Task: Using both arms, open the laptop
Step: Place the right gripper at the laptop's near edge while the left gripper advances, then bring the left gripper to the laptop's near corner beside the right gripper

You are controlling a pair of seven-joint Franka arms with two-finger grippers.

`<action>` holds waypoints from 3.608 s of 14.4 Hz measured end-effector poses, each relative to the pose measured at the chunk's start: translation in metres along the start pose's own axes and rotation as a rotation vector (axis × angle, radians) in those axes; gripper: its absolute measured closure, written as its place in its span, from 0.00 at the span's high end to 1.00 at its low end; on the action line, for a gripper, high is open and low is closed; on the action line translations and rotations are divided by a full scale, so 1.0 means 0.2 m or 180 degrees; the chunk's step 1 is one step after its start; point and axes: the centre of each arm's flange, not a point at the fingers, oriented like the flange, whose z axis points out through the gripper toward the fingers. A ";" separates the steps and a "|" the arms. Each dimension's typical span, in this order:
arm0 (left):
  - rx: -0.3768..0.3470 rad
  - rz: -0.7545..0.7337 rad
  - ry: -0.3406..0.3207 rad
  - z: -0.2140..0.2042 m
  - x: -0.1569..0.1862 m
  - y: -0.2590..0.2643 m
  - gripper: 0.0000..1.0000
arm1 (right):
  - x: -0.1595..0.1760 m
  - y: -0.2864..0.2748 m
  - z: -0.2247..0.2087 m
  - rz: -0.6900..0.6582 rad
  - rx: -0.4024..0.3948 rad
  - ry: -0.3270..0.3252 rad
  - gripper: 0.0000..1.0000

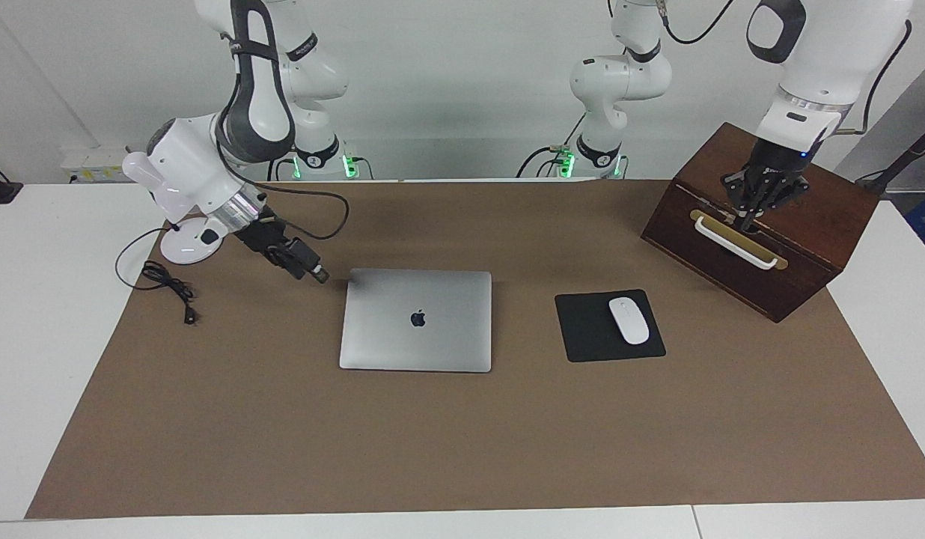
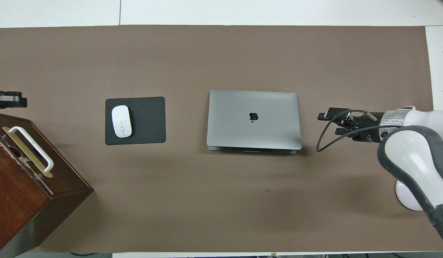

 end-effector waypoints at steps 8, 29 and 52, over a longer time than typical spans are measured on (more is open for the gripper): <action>-0.0076 0.0133 0.0482 0.23 -0.12 0.16 0.01 | -0.51 -0.21 0.23 0.0904 0.0123 0.0359 1.00; -0.0289 0.1081 0.1587 1.08 -0.66 0.80 0.01 | -0.91 -0.06 0.49 0.1432 0.0094 0.0718 1.00; -0.0655 0.1883 0.1678 1.46 -0.96 1.42 0.01 | -0.81 -0.10 0.52 0.1277 0.0078 0.0772 1.00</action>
